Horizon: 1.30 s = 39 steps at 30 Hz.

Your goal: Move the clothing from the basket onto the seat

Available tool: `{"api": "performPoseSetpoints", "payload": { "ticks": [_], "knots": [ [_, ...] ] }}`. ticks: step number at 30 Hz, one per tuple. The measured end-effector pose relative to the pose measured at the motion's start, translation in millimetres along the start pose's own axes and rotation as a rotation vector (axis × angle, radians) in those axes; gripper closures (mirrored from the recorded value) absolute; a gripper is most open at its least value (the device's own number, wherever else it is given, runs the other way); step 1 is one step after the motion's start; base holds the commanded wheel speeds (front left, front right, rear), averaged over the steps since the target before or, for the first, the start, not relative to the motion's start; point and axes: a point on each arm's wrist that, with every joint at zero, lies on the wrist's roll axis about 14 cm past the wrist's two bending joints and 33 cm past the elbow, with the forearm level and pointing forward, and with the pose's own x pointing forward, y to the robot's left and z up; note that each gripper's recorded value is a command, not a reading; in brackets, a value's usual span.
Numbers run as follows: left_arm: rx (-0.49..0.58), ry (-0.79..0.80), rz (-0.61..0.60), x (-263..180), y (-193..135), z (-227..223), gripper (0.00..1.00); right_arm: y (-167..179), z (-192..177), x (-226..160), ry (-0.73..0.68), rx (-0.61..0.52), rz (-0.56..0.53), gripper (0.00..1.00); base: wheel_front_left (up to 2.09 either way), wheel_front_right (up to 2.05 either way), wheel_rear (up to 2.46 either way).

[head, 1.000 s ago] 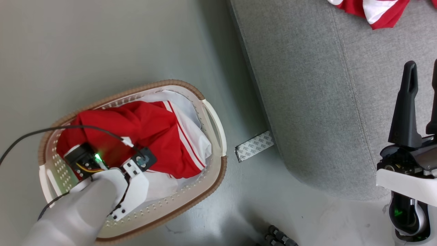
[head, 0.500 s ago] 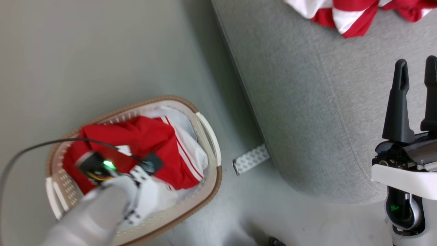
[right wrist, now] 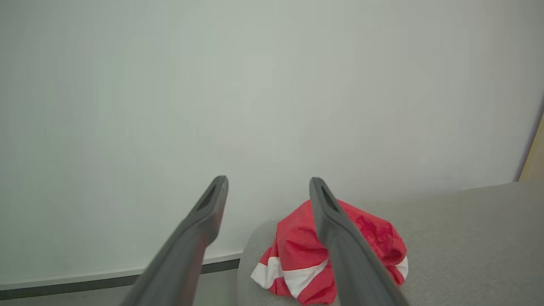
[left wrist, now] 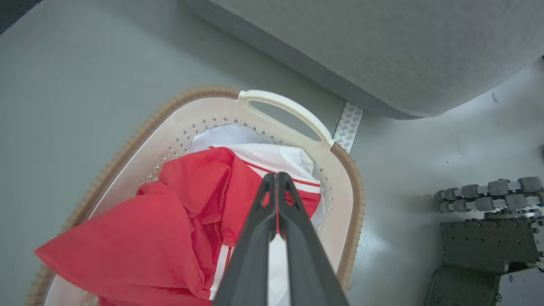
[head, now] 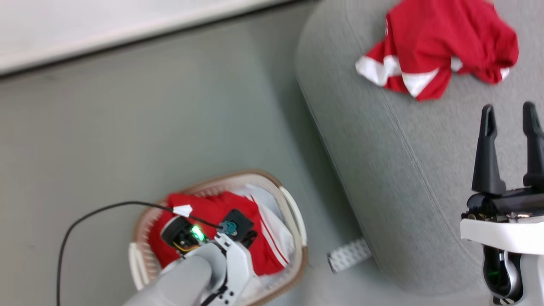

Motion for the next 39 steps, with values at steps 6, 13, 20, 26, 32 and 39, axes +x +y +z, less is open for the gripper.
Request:
{"api": "performPoseSetpoints", "payload": {
  "ticks": [6,13,20,26,32,39],
  "knots": [
    [-0.028,-0.142,0.075,-31.4,-2.2,46.3,1.0,10.4,15.9,-10.8,-0.033,0.034,0.029,0.0,0.0,0.0,0.0],
    [-0.062,-0.307,0.209,-75.0,7.3,94.4,0.0,31.2,23.2,-24.3,-0.043,0.072,0.088,0.0,0.0,0.0,0.0],
    [-0.087,-0.5,0.346,-130.9,19.1,136.7,0.0,51.8,26.0,-34.3,-0.045,0.112,0.145,0.0,0.0,0.0,0.0],
    [-0.13,-0.649,0.526,-198.7,45.6,146.7,0.0,72.9,16.1,-46.6,-0.008,0.138,0.204,0.0,0.0,0.0,0.0],
    [-0.162,-0.749,0.719,-267.5,65.4,132.3,0.0,95.7,9.6,-55.1,0.018,0.151,0.271,0.0,0.0,0.0,0.0],
    [-0.221,-0.844,0.893,-327.0,70.7,110.8,0.0,116.4,0.3,-66.3,0.054,0.148,0.336,0.0,0.0,0.0,0.0]
  ]
}}
